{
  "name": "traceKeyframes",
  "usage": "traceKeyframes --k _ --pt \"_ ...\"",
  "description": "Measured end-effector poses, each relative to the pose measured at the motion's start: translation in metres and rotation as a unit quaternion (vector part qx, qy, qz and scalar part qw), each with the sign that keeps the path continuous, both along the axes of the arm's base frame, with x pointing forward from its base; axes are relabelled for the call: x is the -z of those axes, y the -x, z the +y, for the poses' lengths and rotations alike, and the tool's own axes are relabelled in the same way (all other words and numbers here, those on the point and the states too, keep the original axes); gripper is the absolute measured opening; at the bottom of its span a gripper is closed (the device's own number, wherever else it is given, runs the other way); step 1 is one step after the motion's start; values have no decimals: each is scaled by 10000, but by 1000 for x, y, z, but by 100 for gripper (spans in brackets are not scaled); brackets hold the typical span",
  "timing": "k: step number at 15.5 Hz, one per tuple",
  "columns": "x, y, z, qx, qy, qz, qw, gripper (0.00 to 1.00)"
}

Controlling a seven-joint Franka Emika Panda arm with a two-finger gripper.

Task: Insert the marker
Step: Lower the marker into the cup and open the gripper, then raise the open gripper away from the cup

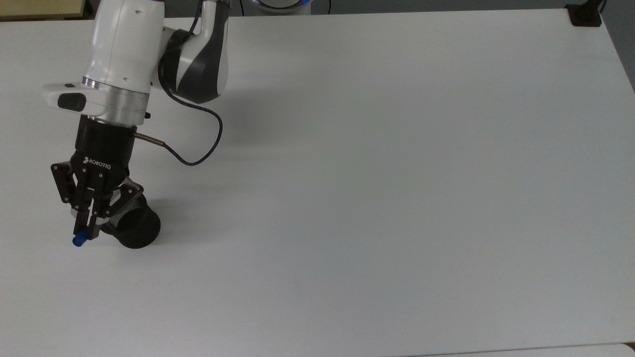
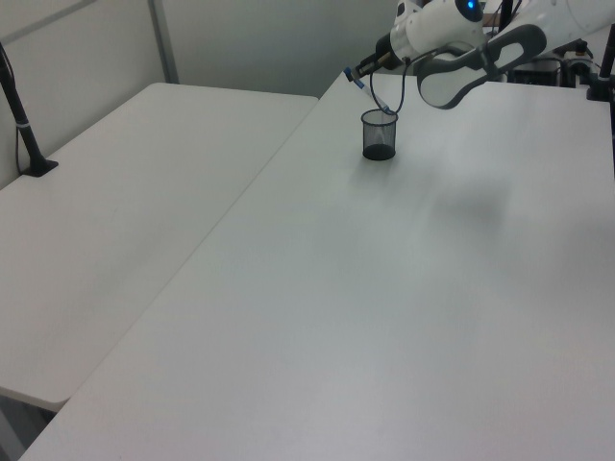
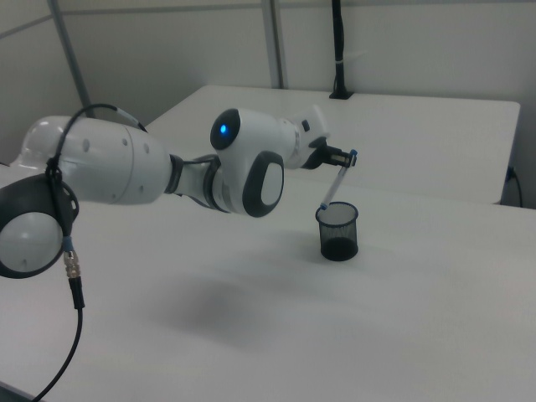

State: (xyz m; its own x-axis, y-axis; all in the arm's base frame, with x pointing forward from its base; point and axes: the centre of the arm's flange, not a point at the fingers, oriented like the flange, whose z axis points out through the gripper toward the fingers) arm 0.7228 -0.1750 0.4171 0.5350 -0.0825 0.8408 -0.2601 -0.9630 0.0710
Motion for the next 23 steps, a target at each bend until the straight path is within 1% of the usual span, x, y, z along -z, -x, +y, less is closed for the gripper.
traceKeyframes --k 3,7,8,9,14,15,16,17,18,20,23 --pt "19 -2 1 -60 32 -142 9999 18" --pt "27 -1 -5 -30 30 -120 9999 19" --pt "28 0 -8 -5 29 -114 9999 30" --pt "29 1 -10 7 27 -102 9999 37" --pt "34 2 -10 13 12 -55 10000 89" --pt "33 2 -9 2 14 -64 10000 97" --pt "31 1 -6 -19 15 -76 10000 100" --pt "30 0 0 -44 3 -25 10000 100" --pt "29 -3 8 -73 -23 118 9999 100" --pt "23 -12 35 -158 -97 606 9980 100" --pt "-2 -20 93 -348 -182 1345 9901 100"
